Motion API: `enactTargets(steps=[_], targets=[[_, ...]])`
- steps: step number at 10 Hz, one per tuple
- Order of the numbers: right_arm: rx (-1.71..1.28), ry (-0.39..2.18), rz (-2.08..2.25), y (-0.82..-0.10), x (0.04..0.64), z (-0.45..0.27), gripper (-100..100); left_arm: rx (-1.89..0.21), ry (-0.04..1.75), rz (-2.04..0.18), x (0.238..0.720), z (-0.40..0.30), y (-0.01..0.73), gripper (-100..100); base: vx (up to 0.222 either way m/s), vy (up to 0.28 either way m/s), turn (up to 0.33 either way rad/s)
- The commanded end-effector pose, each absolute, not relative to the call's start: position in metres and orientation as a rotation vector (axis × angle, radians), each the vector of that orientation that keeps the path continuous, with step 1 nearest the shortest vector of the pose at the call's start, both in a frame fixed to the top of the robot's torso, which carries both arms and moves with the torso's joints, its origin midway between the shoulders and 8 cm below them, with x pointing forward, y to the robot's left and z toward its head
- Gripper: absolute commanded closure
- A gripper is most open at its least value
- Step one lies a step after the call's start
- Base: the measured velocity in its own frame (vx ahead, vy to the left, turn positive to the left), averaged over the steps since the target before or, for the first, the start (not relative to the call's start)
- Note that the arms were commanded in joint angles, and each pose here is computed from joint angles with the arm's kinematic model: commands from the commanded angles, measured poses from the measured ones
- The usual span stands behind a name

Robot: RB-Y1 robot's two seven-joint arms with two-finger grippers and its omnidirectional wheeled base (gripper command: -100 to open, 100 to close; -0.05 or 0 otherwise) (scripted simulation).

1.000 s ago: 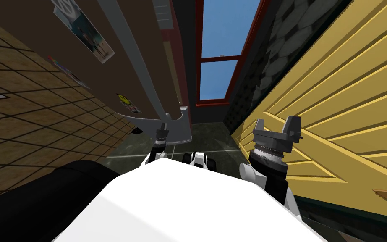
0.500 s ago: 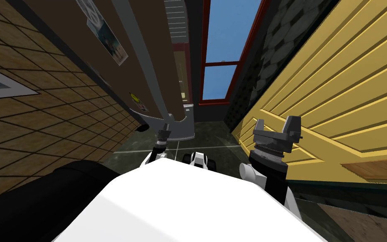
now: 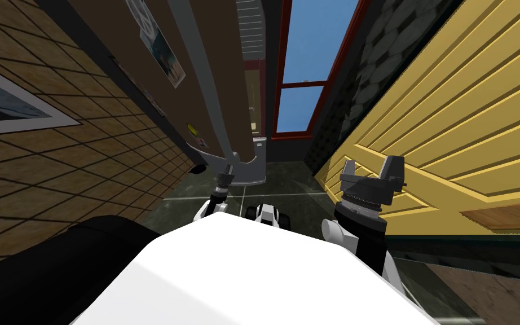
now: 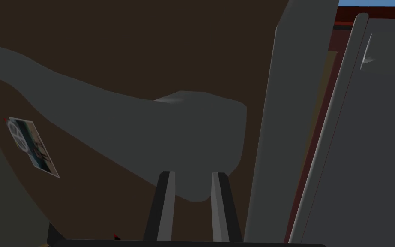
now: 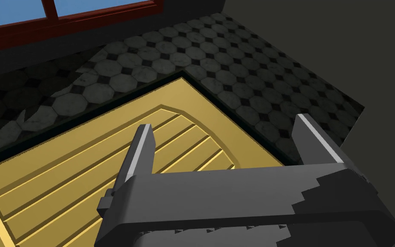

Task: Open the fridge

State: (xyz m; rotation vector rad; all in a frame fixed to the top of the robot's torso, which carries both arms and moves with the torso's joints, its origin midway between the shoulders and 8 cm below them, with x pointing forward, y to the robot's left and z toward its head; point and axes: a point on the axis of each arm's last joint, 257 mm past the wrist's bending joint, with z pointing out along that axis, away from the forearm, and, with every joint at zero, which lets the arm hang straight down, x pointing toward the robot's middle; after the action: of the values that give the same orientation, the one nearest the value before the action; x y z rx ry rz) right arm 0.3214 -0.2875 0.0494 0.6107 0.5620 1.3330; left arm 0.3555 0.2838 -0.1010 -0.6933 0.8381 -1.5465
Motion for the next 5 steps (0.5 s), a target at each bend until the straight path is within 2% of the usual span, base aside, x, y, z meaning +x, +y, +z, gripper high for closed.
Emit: enactTargets(steps=[1, 3, 5], targets=[[0.611, 0.562, 1.333, -0.287, 0.321, 0.049, 0, -0.640, 0.824, -1.609, 0.360, -0.085, 0.273, 100, -0.130, 0.112, 0.047], [0.610, 0.562, 1.333, -0.287, 0.321, 0.050, 0, -0.612, 0.844, -1.654, 0.365, -0.083, 0.258, 100, -0.144, 0.179, 0.068], [0.611, 0.562, 1.333, -0.287, 0.321, 0.049, 0, -0.584, 0.862, -1.692, 0.370, -0.080, 0.245, 100, -0.105, 0.081, 0.066]])
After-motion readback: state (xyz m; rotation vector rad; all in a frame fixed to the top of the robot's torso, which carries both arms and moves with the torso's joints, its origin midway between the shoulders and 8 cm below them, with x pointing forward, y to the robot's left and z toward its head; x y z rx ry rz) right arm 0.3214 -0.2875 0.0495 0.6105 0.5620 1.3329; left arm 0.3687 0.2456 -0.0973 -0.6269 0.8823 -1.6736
